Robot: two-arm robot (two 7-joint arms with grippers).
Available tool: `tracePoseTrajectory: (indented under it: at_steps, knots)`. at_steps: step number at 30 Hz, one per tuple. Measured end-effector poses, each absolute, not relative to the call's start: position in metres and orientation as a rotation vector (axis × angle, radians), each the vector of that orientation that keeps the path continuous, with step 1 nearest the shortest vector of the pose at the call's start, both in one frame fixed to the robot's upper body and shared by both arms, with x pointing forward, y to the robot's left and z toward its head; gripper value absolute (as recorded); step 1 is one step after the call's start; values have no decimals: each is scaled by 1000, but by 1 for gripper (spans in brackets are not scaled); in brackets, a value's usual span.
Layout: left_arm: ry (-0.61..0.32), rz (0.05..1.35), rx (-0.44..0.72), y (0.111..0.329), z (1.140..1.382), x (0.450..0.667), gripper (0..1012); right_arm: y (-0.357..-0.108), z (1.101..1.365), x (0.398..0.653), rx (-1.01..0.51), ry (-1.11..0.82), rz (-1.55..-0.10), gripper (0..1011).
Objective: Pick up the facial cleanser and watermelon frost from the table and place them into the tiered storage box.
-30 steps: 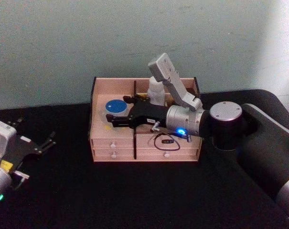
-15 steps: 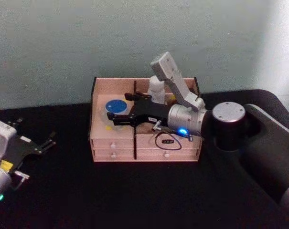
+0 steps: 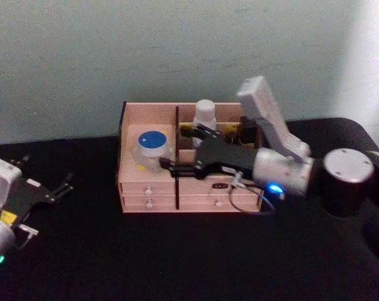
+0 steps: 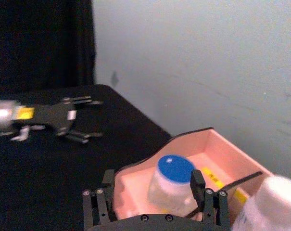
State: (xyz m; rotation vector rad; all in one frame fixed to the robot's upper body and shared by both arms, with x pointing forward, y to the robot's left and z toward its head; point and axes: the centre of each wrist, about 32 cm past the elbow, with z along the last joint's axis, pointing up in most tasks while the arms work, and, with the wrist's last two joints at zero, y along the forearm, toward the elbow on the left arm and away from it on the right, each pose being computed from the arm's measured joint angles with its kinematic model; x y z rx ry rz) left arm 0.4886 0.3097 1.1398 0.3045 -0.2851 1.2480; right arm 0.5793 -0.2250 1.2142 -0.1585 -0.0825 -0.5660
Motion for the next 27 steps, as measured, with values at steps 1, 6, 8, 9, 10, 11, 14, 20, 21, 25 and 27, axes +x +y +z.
tracePoseTrajectory:
  at_steps: [1,6,8,9,10,11,14,20,21,25,27]
  knots:
    - [-285,1248,304,310,1140,489,1001,-234,1213,571,-156,-83,-552,1002]
    - [-285,1248,304,310,1140,489,1001,-263,1211,546,-161,-88,-547,1002]
    - [-285,1248,304,310,1140,489,1001,-272,1209,537,-167,-86,-558,1002]
    - [-285,1248,304,310,1140,489,1001,-281,1208,529,-171,-81,-574,1002]
    - [-285,1248,304,310,1140,489,1001,-285,1207,525,-171,-77,-584,1002]
    - [-285,1248,304,310,1140,489,1001,-289,1207,521,-174,-74,-594,1002]
    - [-285,1248,304,310,1140,489,1001,-303,1205,508,-190,-58,-652,1003]
    - [-285,1248,305,310,1140,489,1001,-329,1208,492,-208,-64,-893,1002]
    - [-285,1248,304,310,1140,489,1001,-331,1208,491,-208,-68,-936,1002]
    - [-285,1248,304,310,1140,489,1001,-333,1204,489,-219,-110,-1166,1002]
    - [-285,1248,304,310,1140,489,1001,-329,1198,490,-241,-139,-1276,1002]
